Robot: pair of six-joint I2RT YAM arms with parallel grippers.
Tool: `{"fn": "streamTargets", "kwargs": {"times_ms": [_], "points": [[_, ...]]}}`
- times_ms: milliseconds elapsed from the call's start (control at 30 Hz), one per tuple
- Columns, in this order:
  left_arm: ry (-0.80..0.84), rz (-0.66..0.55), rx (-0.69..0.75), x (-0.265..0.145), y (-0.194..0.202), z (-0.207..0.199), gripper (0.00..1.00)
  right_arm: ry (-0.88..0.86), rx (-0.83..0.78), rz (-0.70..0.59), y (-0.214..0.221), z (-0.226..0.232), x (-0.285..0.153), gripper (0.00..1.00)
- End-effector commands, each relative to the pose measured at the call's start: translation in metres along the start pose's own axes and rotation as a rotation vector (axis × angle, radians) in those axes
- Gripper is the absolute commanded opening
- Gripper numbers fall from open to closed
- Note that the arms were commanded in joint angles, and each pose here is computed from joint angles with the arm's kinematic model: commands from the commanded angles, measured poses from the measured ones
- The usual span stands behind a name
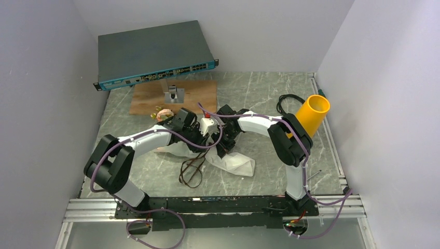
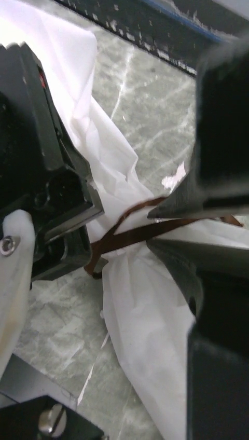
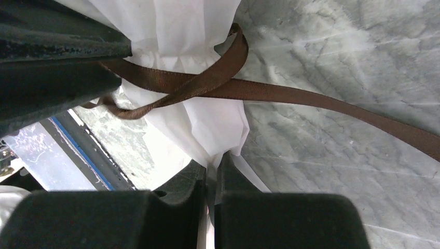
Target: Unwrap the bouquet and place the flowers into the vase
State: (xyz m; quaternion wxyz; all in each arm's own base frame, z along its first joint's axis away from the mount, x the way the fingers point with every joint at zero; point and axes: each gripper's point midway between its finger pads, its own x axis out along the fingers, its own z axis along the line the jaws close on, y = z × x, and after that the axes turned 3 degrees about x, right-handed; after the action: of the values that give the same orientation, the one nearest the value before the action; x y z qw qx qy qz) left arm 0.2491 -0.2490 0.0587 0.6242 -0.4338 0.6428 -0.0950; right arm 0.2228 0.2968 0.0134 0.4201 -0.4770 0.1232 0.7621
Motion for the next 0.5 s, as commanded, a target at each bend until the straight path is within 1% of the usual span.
{"fn": "streamTargets", "kwargs": {"times_ms": [0,67,100,267,467], "points": [[-0.087,0.026,0.013,0.0,0.006,0.016,0.16,0.171,0.04,0.094,0.028,-0.048,0.023,0.0],[-0.098,0.012,0.03,-0.008,0.002,0.014,0.02,0.172,0.042,0.096,0.029,-0.048,0.023,0.0],[-0.105,0.0,0.038,-0.013,-0.001,0.013,0.0,0.173,0.043,0.097,0.03,-0.049,0.024,0.0],[-0.065,-0.132,0.086,-0.06,-0.031,-0.009,0.0,0.178,0.043,0.095,0.028,-0.05,0.024,0.0],[0.038,-0.283,0.259,-0.12,-0.061,-0.054,0.0,0.173,0.05,0.093,0.026,-0.049,0.024,0.0]]}}
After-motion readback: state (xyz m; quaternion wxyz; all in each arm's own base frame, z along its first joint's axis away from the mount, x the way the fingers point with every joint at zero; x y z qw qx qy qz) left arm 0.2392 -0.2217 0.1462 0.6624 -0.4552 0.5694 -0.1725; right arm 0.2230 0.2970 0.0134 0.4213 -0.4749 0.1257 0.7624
